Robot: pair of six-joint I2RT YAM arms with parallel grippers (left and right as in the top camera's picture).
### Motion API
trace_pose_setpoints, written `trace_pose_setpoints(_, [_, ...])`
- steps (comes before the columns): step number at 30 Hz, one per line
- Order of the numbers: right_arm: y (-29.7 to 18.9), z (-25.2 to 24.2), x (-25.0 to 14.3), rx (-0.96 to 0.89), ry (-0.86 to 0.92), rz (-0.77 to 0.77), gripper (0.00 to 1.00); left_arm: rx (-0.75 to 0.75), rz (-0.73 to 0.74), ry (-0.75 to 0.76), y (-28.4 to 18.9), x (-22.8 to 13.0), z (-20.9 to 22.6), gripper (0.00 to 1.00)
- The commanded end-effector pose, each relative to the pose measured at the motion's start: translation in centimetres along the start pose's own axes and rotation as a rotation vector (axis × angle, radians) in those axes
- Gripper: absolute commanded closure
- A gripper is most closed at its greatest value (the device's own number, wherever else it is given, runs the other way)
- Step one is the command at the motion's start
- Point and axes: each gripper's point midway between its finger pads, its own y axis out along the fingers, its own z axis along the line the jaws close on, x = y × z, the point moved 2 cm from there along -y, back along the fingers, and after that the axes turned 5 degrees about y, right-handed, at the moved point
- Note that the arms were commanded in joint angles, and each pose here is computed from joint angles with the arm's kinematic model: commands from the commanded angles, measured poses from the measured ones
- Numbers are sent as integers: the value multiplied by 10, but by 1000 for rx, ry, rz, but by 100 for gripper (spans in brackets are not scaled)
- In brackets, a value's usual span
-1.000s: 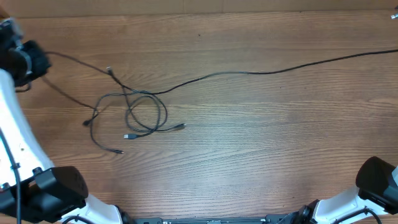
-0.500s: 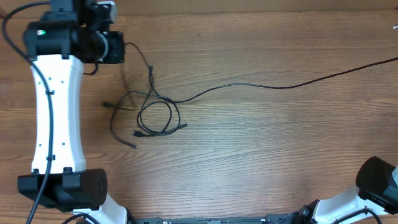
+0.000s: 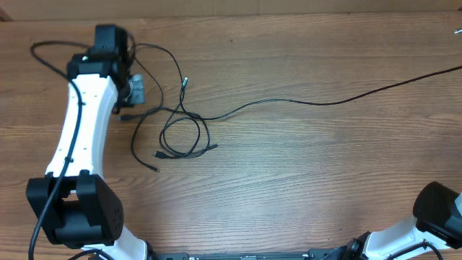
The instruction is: Untangle cables
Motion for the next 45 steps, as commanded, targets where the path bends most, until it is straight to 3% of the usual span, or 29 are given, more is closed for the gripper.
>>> trace_pose_setpoints(1, [-7,5,-1,35,-6,2,96,28,24,-98,4,-7,21,80])
trace_pose_setpoints(3, [-7,5,-2,34,-6,6,96,-17,40,-104,5,-10,18,54])
trace_pose_setpoints(5, [-7,6,-3,40,-6,11,96,-81,52,-89,4,-13,9,22])
trace_pose_setpoints(7, [-7,10,-6,70,-8,25,96,-169,54,-60,2,-13,-6,3])
trace_pose_setpoints(8, [-7,14,-8,99,-29,36,96,-228,51,-35,0,-13,-16,0])
trace_pose_setpoints(16, [8,23,14,142,-71,-44,96,-417,42,72,-14,-14,-68,0])
trace_pose_setpoints(24, [39,20,7,128,-66,10,96,-455,26,264,-29,-24,-126,0])
trace_pose_setpoints(27, [50,18,2,120,-63,41,96,-425,-2,325,-32,-25,-142,0])
trace_pose_setpoints(30, [58,17,-2,115,-60,63,96,-300,-16,373,-26,-27,-142,0])
trace_pose_setpoints(41, [58,18,4,122,-81,35,96,-257,118,357,13,-68,-133,0])
trace_pose_setpoints(45, [58,18,2,121,-80,42,78,-256,130,354,15,-71,-133,0])
